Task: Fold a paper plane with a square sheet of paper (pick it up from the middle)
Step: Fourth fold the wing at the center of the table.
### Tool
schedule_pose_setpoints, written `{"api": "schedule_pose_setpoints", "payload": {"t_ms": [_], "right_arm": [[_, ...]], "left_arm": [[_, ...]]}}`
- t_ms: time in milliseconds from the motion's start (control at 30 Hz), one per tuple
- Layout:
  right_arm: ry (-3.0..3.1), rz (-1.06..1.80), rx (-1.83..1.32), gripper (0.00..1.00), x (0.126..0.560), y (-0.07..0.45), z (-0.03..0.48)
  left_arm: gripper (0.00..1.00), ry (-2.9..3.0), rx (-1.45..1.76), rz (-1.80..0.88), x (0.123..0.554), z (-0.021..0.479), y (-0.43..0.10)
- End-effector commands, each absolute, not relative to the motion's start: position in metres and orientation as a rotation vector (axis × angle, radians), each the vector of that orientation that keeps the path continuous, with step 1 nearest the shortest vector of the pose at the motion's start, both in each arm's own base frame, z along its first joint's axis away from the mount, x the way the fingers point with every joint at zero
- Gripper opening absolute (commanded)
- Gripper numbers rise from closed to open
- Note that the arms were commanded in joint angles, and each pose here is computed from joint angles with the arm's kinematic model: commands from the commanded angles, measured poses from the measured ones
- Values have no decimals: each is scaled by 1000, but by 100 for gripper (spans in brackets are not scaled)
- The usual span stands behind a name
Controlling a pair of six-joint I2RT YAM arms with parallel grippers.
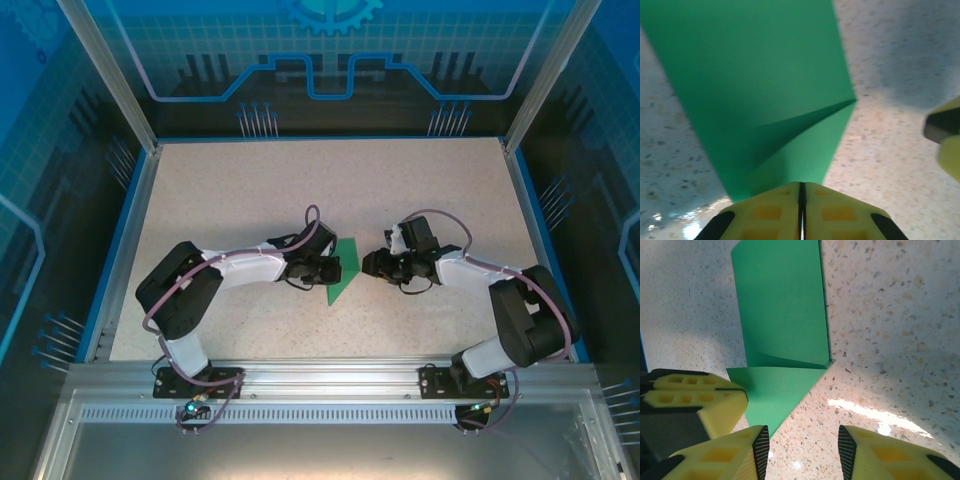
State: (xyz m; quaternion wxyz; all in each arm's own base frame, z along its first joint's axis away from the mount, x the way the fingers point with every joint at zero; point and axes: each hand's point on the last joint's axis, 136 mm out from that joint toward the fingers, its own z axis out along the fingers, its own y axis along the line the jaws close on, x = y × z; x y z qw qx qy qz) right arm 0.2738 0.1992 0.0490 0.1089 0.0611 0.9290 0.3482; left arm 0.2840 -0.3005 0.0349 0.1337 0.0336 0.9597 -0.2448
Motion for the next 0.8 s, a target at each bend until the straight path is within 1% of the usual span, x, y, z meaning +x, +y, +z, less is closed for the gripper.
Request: {"api": "schedule_pose_setpoints", "payload": {"t_ms": [0, 367, 767], "right_arm": [[2742, 1071, 150, 45, 277, 206, 49], [2781, 1095, 94, 49, 286, 227, 40], [2821, 1056, 172, 49, 299, 230, 28]], "left_arm": [[11, 2781, 100, -616, 290, 31, -294], [9, 2799, 51, -569, 287, 16, -282], [8, 2813, 17, -576, 285, 7, -274]]}}
